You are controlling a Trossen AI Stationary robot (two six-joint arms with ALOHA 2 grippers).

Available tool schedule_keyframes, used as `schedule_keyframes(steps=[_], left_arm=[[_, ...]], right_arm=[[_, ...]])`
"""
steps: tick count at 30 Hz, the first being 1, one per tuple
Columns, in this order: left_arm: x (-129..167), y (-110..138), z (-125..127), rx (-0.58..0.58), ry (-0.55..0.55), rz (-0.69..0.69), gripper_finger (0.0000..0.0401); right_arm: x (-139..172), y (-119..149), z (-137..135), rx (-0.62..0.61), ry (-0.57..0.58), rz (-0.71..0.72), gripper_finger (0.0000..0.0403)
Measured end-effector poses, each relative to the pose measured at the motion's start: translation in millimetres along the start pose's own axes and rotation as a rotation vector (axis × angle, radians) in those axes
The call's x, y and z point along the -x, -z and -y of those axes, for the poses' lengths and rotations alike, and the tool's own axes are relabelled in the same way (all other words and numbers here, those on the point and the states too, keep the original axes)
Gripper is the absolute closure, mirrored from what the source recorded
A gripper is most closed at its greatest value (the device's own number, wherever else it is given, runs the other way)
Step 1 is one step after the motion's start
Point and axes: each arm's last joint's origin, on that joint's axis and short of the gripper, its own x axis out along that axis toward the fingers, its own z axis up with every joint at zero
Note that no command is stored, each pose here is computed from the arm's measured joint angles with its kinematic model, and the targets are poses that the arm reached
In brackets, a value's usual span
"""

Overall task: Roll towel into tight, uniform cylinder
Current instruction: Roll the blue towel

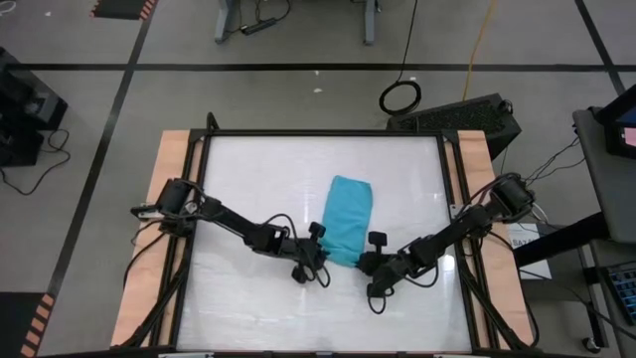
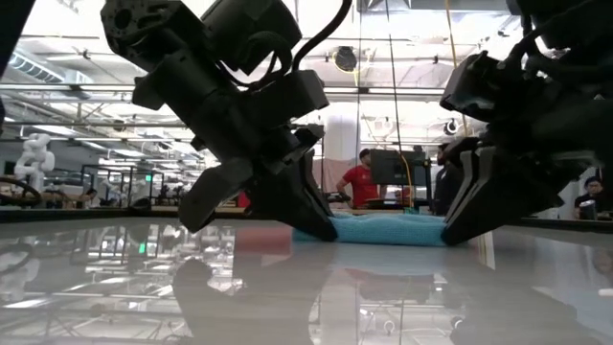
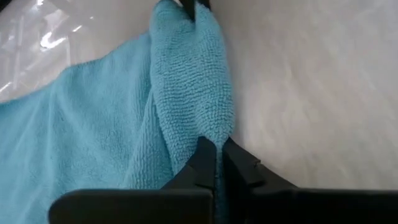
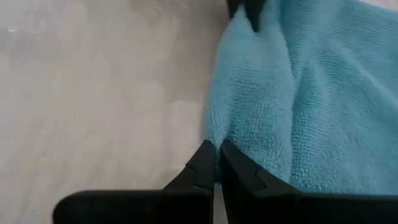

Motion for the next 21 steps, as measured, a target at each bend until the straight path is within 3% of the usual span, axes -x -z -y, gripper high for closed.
schedule_keyframes(steps=[5, 11, 21], left_arm=[[-1, 2, -5, 0.049, 0.091, 0.036, 0.0393], [-2, 4, -13, 0.204, 0.286, 0.087, 0.0393], [0, -17, -24, 0.28, 0.426, 0.065, 0.0393]], right_arm=[[8, -4, -3, -0.006, -0.075, -0.002, 0.0394], [25, -10, -11, -0.019, -0.148, 0.036, 0.0364], [36, -5, -26, 0.059, -0.109, 0.109, 0.0229]])
